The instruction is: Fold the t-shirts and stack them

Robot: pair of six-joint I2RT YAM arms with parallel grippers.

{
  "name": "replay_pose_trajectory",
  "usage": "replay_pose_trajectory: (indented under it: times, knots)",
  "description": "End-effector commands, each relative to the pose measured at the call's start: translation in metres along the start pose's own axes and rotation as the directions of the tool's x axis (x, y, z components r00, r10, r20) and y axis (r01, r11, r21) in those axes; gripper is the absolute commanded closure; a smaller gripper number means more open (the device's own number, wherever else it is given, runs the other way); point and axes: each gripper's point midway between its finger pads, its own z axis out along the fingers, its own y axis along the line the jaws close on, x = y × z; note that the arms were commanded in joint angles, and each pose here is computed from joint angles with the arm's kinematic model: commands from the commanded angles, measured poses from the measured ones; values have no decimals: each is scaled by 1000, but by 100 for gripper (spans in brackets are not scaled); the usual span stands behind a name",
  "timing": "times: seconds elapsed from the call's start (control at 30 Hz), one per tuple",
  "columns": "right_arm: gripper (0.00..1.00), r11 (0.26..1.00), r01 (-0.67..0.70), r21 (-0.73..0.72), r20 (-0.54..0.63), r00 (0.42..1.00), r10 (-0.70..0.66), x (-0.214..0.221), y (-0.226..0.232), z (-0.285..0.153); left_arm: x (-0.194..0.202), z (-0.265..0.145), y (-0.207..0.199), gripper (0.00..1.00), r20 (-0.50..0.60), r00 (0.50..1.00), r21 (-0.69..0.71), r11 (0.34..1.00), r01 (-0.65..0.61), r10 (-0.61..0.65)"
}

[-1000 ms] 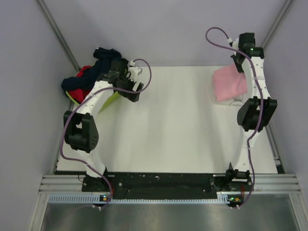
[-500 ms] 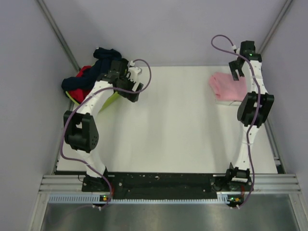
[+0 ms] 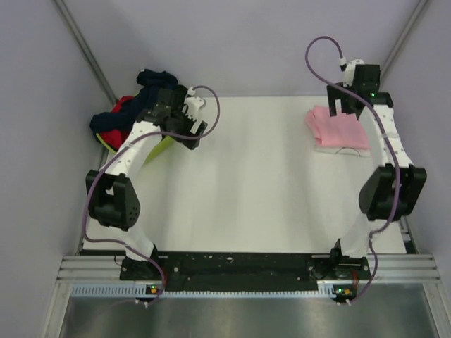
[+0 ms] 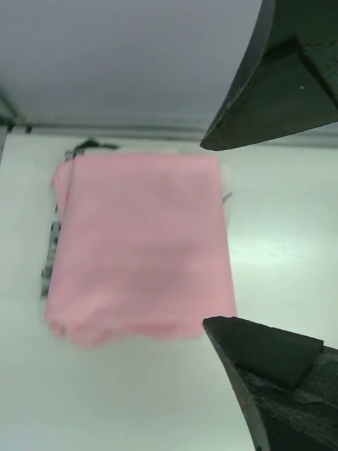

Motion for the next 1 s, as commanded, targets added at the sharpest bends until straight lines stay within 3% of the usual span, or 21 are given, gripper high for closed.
replay_pose_trajectory:
  times: [0.0,0.2,0.3,0.43,0.6,0.67,0.77,0.97]
  knots:
    - [1,933,-4,-360,385,910,152,-51,69,-91,-9,-26,0,1,85,996,-49,999,-7,11]
    - [1,842,-32,-538,434,846,310,-10,110,-132,21,-22,-9,1,98,994,-42,998,54,-50]
    - [1,834,-5,-551,464,830,311,20,127,-137,39,-14,-2,1,185,979,-104,989,102,-82]
    - [1,843,-71,-533,430,836,342,68,133,-125,59,-18,11,1,343,936,-204,966,160,-82]
    - [1,876,-203,-438,483,769,419,106,116,-118,81,-28,20,1,575,810,-285,901,327,-112]
    - [1,896,-250,-368,525,739,422,121,103,-114,93,-27,25,1,609,782,-311,868,388,-132]
    - [1,905,-318,-285,563,708,426,142,90,-103,97,-24,22,1,630,766,-303,870,390,-124]
    - [1,893,-323,-315,569,688,450,173,107,-83,99,-17,31,1,640,753,-313,845,434,-150]
